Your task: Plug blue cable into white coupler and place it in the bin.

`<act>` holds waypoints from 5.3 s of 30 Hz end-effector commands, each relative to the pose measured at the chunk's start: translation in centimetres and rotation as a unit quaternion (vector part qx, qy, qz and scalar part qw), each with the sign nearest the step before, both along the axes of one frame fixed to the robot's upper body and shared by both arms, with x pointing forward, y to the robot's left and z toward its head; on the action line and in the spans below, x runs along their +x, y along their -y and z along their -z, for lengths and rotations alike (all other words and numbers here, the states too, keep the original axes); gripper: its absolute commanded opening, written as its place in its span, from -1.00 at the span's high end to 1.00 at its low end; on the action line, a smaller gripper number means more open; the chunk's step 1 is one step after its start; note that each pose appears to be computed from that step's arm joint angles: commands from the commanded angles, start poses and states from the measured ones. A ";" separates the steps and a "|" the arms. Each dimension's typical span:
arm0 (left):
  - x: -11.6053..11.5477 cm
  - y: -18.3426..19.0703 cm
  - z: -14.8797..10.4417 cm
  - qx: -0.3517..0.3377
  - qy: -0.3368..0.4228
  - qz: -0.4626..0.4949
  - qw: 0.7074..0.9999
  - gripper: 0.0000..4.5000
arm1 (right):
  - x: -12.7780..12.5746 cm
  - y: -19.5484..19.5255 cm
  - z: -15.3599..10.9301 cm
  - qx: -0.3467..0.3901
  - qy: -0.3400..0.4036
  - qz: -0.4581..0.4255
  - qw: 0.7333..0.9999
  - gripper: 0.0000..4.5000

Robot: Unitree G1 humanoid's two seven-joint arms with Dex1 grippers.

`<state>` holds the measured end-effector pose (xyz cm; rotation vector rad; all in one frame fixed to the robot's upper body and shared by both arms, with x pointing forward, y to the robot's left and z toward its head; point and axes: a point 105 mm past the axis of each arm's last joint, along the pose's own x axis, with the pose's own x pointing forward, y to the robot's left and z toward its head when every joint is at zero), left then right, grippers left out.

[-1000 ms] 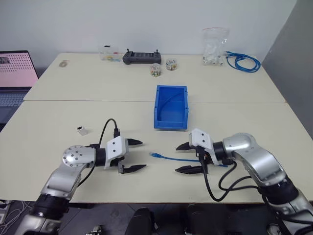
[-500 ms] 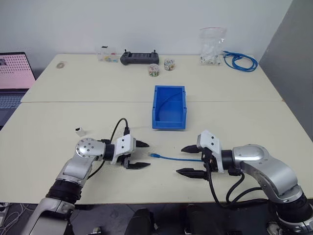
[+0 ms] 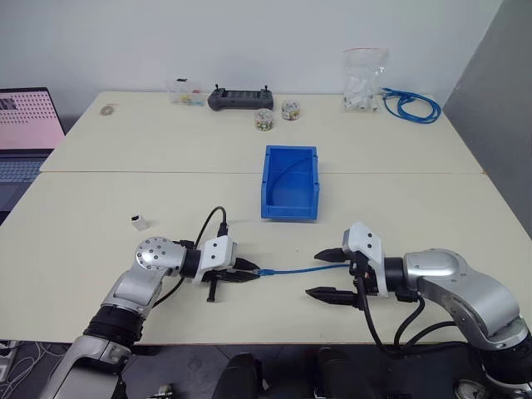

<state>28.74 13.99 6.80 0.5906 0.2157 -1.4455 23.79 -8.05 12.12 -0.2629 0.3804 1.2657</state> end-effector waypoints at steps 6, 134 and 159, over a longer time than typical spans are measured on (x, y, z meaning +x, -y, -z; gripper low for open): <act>-0.3 1.7 -0.5 -0.024 -0.017 -0.006 1.000 0.90 | -1.6 -0.5 -2.2 0.060 0.065 -0.012 0.996 -0.85; 5.1 -17.5 -3.2 -0.157 0.051 -0.801 0.575 -1.00 | 1.1 -3.7 -6.4 0.295 -0.118 0.027 0.948 0.97; 5.2 -18.2 -1.6 -0.129 0.037 -0.796 0.590 0.65 | 1.1 -3.8 -6.1 0.293 -0.114 0.036 0.949 0.97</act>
